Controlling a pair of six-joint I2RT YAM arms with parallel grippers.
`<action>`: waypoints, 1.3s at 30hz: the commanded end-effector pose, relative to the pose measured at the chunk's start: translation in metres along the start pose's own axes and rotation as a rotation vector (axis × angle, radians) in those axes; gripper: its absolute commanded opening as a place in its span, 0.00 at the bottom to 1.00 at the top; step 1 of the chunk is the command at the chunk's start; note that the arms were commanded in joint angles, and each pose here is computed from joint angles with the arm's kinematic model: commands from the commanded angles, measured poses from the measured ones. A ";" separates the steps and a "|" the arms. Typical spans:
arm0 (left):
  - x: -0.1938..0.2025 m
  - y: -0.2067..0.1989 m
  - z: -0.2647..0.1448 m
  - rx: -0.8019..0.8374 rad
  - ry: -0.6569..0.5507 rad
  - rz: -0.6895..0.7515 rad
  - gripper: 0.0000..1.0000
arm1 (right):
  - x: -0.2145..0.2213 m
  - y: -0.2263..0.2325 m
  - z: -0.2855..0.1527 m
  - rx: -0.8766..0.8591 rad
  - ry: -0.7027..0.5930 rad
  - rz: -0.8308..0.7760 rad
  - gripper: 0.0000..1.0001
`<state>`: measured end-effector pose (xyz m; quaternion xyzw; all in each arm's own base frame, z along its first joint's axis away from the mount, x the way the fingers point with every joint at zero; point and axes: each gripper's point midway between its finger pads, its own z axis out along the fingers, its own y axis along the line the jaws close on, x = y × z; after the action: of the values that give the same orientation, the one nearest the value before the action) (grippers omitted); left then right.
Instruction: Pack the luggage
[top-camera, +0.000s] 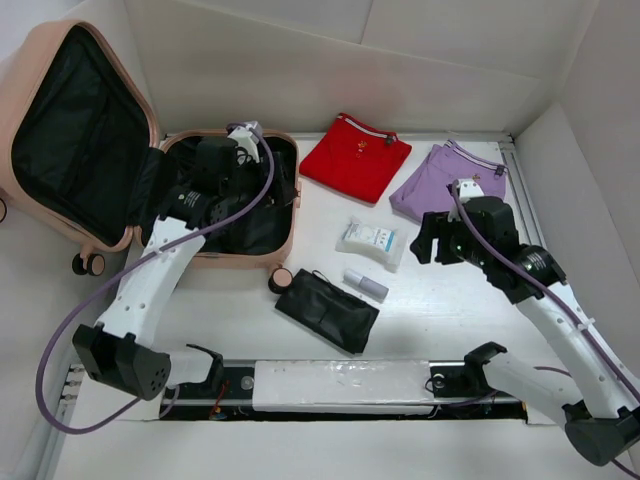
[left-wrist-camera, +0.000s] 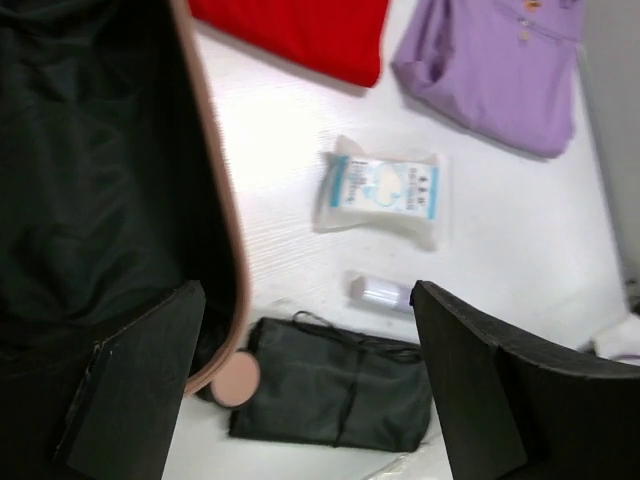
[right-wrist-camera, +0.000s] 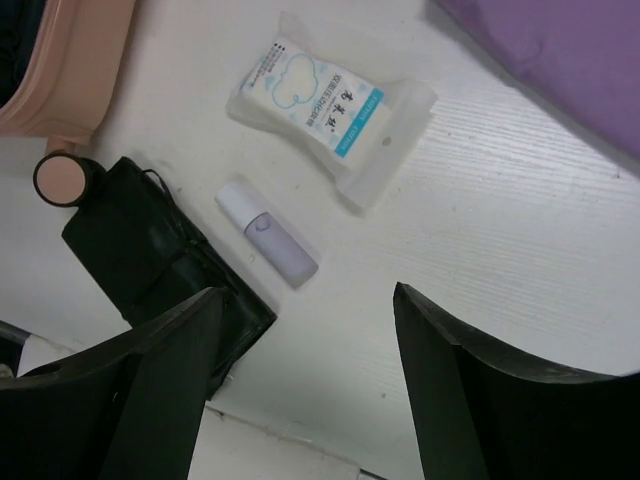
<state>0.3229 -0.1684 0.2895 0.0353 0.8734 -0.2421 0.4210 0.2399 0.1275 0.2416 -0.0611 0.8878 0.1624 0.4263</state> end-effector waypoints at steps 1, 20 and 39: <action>-0.023 -0.042 -0.002 0.219 -0.058 0.034 0.83 | -0.001 0.002 -0.007 -0.013 -0.040 0.036 0.75; 0.101 -0.145 0.135 0.080 0.205 0.242 0.82 | 0.002 -0.089 -0.054 0.451 -0.092 0.279 0.71; 0.175 -0.097 0.265 -0.223 0.312 0.334 0.26 | 0.024 -0.035 -0.026 0.078 -0.028 0.244 0.69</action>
<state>0.3666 -0.4015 0.0605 0.1782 0.9296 -0.0863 0.3109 0.2091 0.0819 0.2124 0.0785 0.9061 0.1578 0.3846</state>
